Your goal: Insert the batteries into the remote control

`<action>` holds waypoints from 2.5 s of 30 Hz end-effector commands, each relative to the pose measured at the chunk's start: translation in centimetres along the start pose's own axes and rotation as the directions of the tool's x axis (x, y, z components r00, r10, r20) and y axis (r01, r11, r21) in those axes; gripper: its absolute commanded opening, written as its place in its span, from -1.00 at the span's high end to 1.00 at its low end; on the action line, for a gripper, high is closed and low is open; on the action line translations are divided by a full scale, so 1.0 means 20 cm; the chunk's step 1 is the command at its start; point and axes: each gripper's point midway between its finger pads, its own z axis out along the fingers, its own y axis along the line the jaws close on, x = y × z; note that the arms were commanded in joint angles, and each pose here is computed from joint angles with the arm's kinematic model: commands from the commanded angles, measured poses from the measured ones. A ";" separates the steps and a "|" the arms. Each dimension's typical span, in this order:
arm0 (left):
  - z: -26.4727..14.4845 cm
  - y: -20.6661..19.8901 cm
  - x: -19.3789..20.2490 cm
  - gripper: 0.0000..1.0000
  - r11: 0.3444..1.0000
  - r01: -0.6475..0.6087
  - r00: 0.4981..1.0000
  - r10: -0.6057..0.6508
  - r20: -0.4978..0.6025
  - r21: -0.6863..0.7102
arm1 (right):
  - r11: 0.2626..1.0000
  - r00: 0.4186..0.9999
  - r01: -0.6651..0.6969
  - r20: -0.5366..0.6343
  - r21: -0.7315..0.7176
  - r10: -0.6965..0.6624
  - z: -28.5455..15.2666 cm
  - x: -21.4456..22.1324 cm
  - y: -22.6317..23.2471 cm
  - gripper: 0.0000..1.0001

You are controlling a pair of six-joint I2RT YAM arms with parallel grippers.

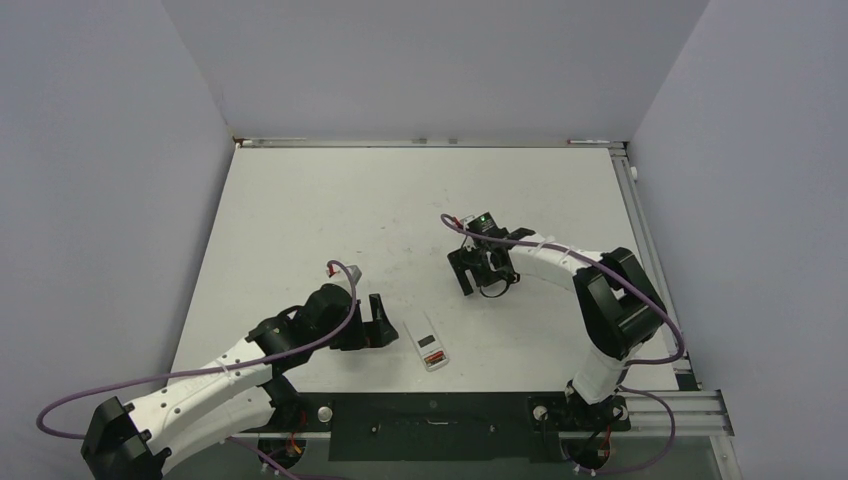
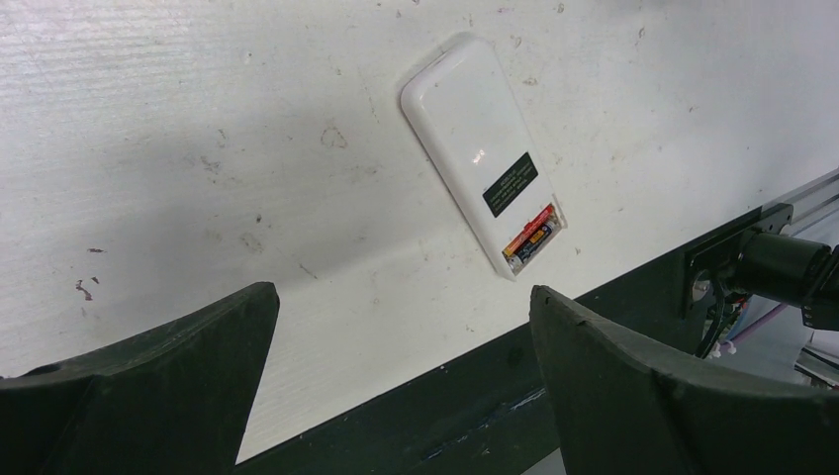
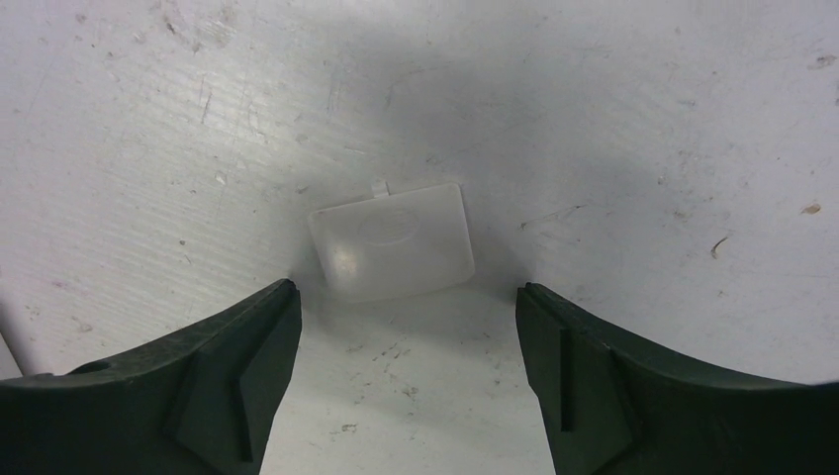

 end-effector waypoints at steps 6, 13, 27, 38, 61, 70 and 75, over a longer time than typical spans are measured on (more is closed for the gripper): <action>-0.02 -0.04 -0.05 -0.93 1.000 -0.004 1.000 0.003 0.023 0.027 | 0.999 0.997 0.021 0.071 -0.048 -0.018 0.02 -0.15 0.01 -0.49; -0.01 -0.03 -0.04 -0.93 1.000 0.000 1.000 -0.001 0.018 0.020 | 0.998 0.998 0.033 0.050 -0.047 -0.031 0.06 -0.13 0.01 -0.42; 0.00 -0.03 -0.03 -0.92 1.000 0.009 1.000 -0.009 0.007 0.026 | 0.998 0.998 0.061 -0.006 -0.028 -0.061 0.05 -0.05 0.02 -0.20; 0.00 -0.03 -0.02 -0.93 0.999 0.010 1.000 -0.010 -0.001 0.032 | 0.996 0.996 0.086 -0.020 -0.003 -0.086 0.01 -0.02 0.04 -0.18; 0.02 -0.01 0.00 -0.92 0.999 0.020 1.000 -0.019 -0.013 0.030 | 0.998 0.997 0.068 -0.032 0.004 -0.068 -0.01 0.02 0.04 -0.11; 0.03 -0.01 0.01 -0.92 0.999 0.022 1.000 -0.022 -0.014 0.027 | 0.998 0.997 0.066 -0.033 0.001 -0.066 0.00 0.03 0.05 0.02; 0.04 0.00 0.01 -0.92 1.000 0.023 1.000 -0.023 -0.017 0.021 | 0.998 0.997 0.067 -0.036 -0.009 -0.067 0.00 0.03 0.06 0.37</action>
